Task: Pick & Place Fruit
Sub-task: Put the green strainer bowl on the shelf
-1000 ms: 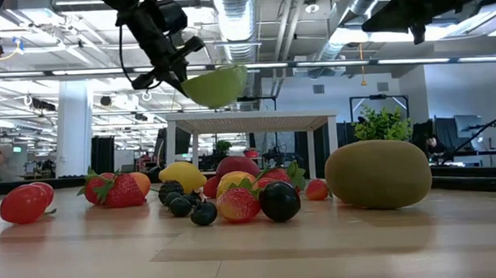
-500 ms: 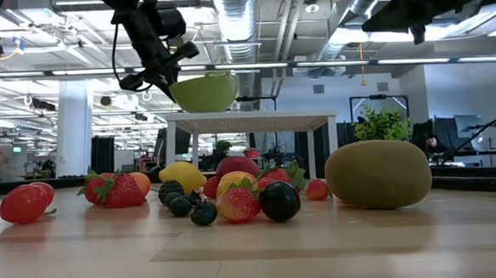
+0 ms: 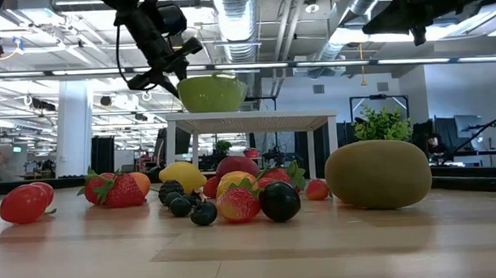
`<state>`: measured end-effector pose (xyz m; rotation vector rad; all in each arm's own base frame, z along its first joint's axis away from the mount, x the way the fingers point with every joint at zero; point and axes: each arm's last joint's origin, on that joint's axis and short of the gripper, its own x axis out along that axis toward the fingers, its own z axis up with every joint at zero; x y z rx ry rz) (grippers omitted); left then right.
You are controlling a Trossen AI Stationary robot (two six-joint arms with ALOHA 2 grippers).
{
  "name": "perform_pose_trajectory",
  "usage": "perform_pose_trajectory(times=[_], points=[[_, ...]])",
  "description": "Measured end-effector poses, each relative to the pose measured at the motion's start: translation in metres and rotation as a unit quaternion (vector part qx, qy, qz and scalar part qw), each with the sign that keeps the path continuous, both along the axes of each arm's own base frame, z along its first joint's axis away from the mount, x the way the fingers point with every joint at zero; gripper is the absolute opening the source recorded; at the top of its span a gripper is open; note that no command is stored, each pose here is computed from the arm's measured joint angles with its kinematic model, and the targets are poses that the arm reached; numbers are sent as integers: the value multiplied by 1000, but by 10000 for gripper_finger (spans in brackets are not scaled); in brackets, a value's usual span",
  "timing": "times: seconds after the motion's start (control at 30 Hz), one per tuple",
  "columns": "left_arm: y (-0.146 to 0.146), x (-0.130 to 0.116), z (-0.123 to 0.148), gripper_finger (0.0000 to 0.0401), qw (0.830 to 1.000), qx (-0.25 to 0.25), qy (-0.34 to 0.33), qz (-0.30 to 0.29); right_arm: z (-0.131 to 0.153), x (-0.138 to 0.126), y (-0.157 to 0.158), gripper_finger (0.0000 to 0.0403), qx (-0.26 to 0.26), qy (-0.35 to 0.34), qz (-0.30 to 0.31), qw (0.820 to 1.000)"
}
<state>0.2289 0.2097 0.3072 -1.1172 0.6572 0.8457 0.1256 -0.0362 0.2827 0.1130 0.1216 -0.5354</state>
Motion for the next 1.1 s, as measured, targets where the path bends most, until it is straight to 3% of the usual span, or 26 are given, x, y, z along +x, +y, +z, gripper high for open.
perform_pose_trajectory(times=[0.37,0.53,0.67,0.77,0.9,1.0,1.1], points=[[7,7,8,163,996,57,-51,-50,0,0,0,0,1,1,0,1000],[9,-9,22,172,991,90,-68,-73,-2,0,0,0,5,6,-1,1000],[-1,-31,49,167,980,155,-86,-94,-2,0,0,0,6,8,-1,1000],[-18,-45,71,161,959,231,-88,-140,-2,0,0,0,7,8,-1,1000],[-48,-49,86,153,901,340,-70,-261,0,0,-1,0,-6,6,-4,1000],[-67,-47,81,148,867,373,-60,-326,2,-1,-4,0,-14,-3,-14,1000],[-78,-42,71,145,855,369,-59,-359,2,-2,-7,0,-16,-4,-27,999]])
